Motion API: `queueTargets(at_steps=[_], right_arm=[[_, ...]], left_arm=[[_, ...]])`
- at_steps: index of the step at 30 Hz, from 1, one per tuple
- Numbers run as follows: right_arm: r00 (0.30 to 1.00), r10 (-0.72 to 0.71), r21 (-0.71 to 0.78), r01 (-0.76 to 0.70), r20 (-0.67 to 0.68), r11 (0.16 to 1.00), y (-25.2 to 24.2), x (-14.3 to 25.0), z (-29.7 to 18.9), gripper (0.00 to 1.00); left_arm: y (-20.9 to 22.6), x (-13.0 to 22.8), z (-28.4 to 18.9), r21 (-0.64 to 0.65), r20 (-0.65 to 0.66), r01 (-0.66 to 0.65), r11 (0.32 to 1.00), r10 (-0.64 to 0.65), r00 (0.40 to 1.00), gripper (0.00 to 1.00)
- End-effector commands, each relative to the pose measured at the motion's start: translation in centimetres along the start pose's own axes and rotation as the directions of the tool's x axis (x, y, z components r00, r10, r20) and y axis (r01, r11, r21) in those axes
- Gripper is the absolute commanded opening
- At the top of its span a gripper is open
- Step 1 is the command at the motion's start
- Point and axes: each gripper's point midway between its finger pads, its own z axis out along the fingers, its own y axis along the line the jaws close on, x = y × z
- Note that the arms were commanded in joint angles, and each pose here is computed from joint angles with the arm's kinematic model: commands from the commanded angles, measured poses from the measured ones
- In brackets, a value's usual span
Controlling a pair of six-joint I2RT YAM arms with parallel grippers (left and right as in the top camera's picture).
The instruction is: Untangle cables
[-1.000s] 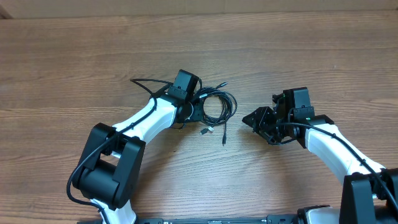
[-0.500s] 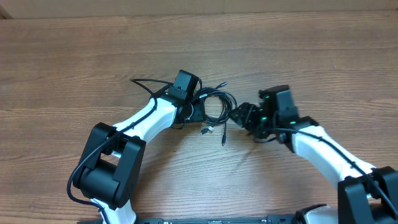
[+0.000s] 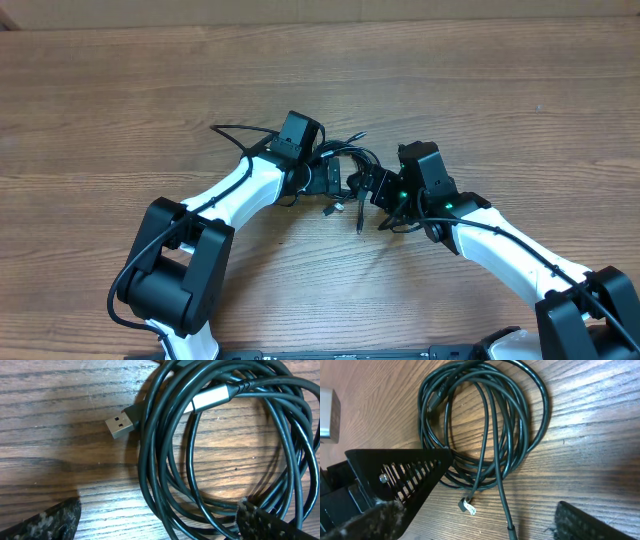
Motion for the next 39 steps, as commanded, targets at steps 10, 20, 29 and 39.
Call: queueTargets(at_steps=[10,20,29,39], right_arm=[[1.000,0.001,0.014,-0.002,0.009,1.000,-0.27,0.00,0.08,1.00],[1.000,0.001,0.014,-0.002,0.009,1.000,-0.27,0.00,0.08,1.00],[1.000,0.001,0.014,-0.002,0.009,1.000,-0.26,0.00,0.08,1.00],[1.000,0.001,0.014,-0.002,0.009,1.000,-0.26,0.00,0.08,1.00]], left_arm=[[0.19,0.37,0.61,-0.016,-0.012,-0.012,1.000,0.012,1.000,1.00],[-0.03,-0.15,0.62,-0.007,0.009,-0.015,1.000,0.015,1.000,1.00],[0.02,-0.07,0.62,-0.010,0.006,-0.014,1.000,0.014,1.000,0.99],[0.02,-0.07,0.62,-0.010,0.006,-0.014,1.000,0.014,1.000,1.00]])
